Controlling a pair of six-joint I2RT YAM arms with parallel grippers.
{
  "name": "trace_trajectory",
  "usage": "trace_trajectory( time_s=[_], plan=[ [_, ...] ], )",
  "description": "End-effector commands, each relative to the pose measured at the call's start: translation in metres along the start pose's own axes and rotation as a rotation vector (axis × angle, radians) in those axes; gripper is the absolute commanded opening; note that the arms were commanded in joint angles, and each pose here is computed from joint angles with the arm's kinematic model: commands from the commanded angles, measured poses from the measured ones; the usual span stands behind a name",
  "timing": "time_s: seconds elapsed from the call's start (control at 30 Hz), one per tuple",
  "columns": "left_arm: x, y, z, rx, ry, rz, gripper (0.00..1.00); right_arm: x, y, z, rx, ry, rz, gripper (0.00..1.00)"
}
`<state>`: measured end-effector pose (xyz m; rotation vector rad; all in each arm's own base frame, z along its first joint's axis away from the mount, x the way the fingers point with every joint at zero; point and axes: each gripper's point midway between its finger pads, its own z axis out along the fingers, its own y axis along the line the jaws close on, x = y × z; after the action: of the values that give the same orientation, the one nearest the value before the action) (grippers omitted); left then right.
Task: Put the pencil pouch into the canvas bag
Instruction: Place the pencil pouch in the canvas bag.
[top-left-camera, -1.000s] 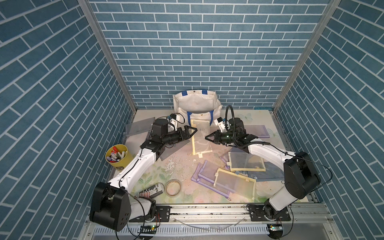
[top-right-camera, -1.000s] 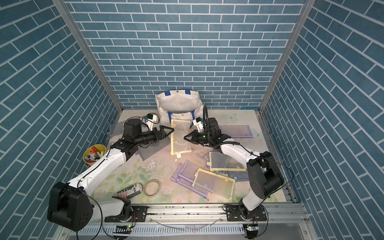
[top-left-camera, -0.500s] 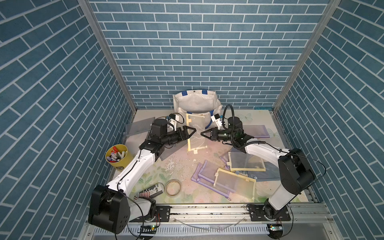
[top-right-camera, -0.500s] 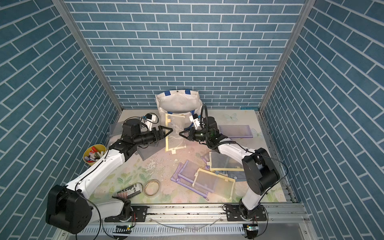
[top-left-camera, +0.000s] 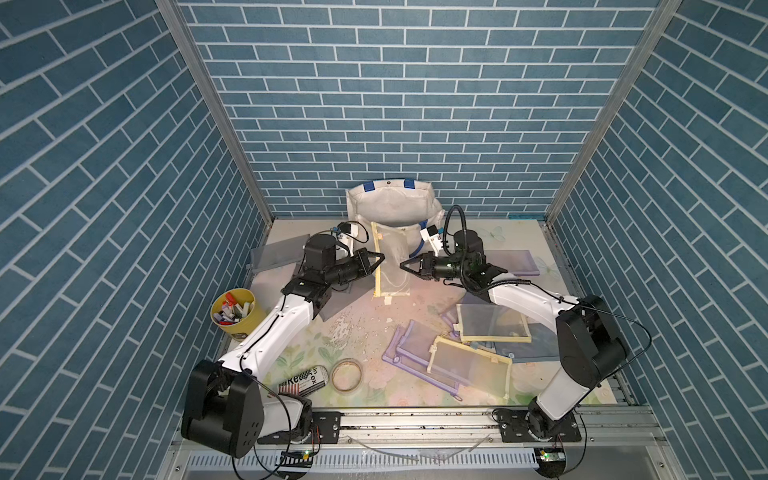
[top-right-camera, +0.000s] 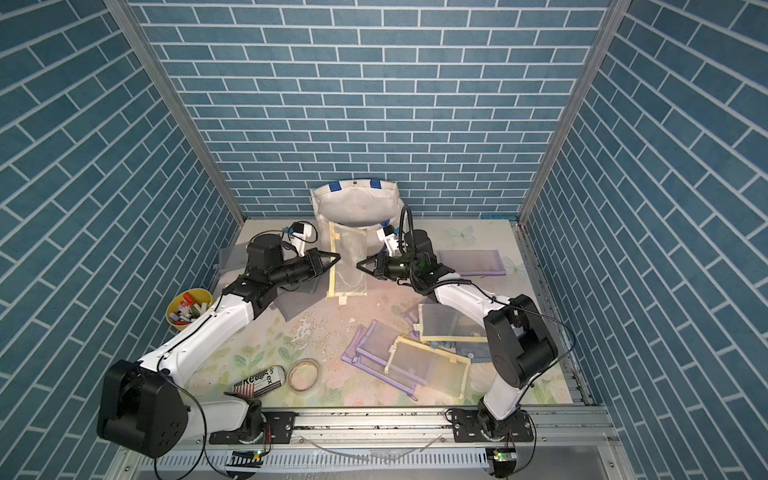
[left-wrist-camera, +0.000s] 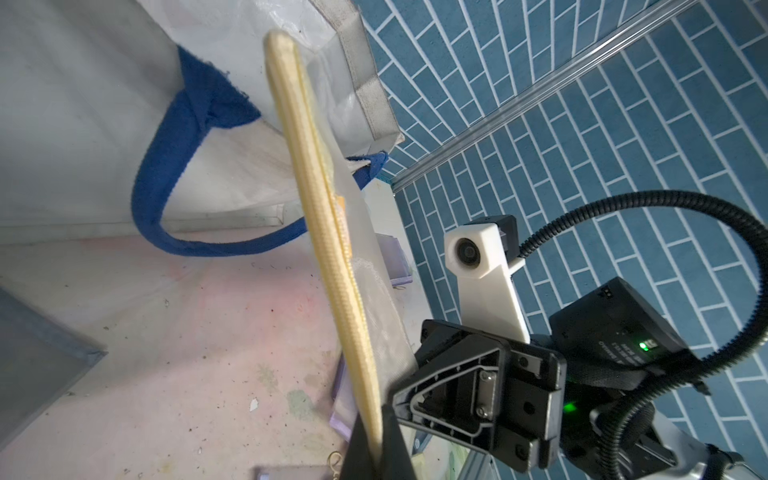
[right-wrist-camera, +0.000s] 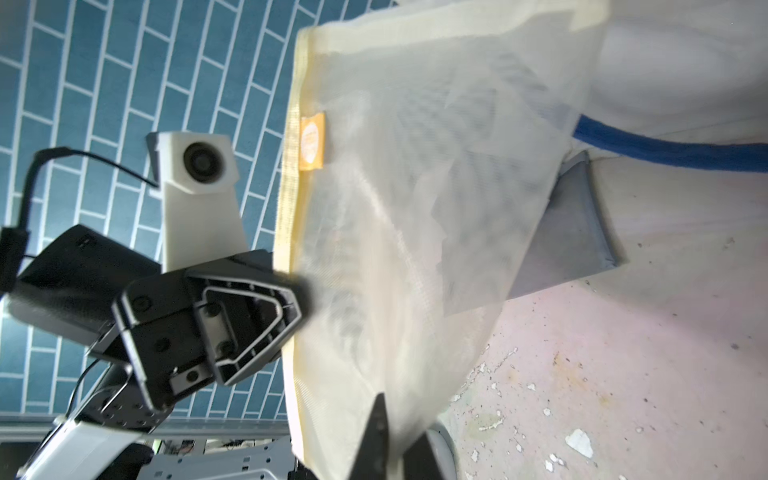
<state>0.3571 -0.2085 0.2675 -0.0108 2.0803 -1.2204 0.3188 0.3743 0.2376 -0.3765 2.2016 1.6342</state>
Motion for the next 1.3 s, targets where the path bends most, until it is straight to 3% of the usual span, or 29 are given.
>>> trace_trajectory(
  time_s=[0.0,0.1,0.23,0.33,0.53,0.7,0.93,1.27],
  plan=[
    [-0.019,-0.017,-0.009,-0.025,-0.001,0.183,0.00,-0.010,0.015,-0.014,0.118,0.011,-0.070,0.33],
    [-0.037,-0.029,-0.013,-0.083,0.024,0.378,0.00,-0.010,0.009,-0.032,0.260,0.008,-0.066,0.58],
    [-0.073,-0.039,-0.010,-0.167,0.039,0.642,0.00,-0.007,0.005,-0.060,0.425,0.023,-0.088,0.76],
    [-0.107,-0.046,0.005,-0.220,0.025,0.833,0.00,-0.005,0.005,-0.081,0.511,0.014,-0.117,0.82],
    [-0.178,-0.063,0.051,-0.363,-0.012,1.207,0.00,0.005,0.004,-0.110,0.580,-0.002,-0.134,0.84],
    [-0.199,-0.047,0.100,-0.420,0.002,1.343,0.00,0.017,-0.007,-0.130,0.615,-0.027,-0.088,0.84],
    [-0.178,0.002,0.151,-0.495,0.085,1.430,0.00,0.023,-0.013,-0.153,0.657,-0.043,-0.067,0.81],
    [-0.154,0.046,0.167,-0.530,0.185,1.450,0.00,0.013,-0.013,-0.155,0.650,-0.049,-0.083,0.82]
  ],
)
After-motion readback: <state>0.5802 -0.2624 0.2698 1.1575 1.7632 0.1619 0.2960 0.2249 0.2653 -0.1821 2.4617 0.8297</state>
